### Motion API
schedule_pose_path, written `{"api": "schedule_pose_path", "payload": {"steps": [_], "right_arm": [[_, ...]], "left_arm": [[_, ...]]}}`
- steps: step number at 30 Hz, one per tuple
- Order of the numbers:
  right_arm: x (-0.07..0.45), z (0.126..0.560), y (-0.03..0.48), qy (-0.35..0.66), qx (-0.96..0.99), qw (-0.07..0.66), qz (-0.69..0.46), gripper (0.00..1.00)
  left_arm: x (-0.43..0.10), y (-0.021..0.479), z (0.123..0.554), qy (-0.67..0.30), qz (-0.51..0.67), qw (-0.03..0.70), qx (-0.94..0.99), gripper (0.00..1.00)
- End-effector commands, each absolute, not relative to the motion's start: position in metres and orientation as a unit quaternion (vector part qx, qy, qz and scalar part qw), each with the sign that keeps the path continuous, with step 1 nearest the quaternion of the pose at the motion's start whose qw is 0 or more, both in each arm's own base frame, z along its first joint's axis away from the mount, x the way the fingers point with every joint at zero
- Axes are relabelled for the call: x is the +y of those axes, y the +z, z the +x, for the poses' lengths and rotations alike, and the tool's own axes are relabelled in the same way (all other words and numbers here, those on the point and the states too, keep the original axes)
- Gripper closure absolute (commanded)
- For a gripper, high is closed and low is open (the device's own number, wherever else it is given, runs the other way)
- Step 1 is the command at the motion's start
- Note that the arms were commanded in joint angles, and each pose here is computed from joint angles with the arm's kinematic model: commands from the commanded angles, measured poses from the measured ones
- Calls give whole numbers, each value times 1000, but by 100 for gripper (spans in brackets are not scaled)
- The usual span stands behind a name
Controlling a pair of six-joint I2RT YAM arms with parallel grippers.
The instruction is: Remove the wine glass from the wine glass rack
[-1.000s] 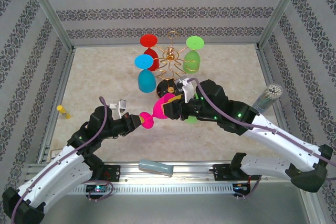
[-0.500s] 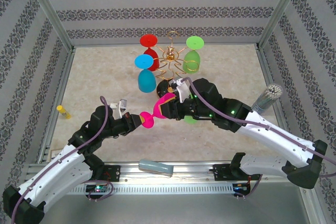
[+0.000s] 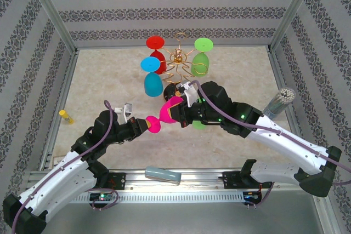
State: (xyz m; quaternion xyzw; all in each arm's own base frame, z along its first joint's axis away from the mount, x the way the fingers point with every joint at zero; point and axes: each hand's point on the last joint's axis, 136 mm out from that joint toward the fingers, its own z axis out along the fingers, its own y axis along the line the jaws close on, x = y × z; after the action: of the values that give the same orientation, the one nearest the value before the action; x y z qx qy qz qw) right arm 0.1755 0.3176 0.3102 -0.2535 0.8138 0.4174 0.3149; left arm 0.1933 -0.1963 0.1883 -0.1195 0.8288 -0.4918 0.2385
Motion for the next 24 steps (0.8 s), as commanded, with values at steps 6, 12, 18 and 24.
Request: {"api": "schedule_pose_path", "payload": {"steps": [6, 12, 18, 24], "right_arm": [[311, 173, 320, 420, 809, 326, -251, 100], [304, 175, 310, 407, 820, 326, -238, 100], [293, 172, 291, 388, 837, 317, -220, 100], [284, 164, 273, 346, 858, 311, -220, 100]], "left_arm": [[-191, 209, 200, -498, -126, 272, 814, 71], [-182, 206, 200, -479, -141, 278, 820, 51], [-164, 203, 196, -432, -152, 293, 839, 50], [-148, 211, 193, -369, -127, 313, 866, 50]]}}
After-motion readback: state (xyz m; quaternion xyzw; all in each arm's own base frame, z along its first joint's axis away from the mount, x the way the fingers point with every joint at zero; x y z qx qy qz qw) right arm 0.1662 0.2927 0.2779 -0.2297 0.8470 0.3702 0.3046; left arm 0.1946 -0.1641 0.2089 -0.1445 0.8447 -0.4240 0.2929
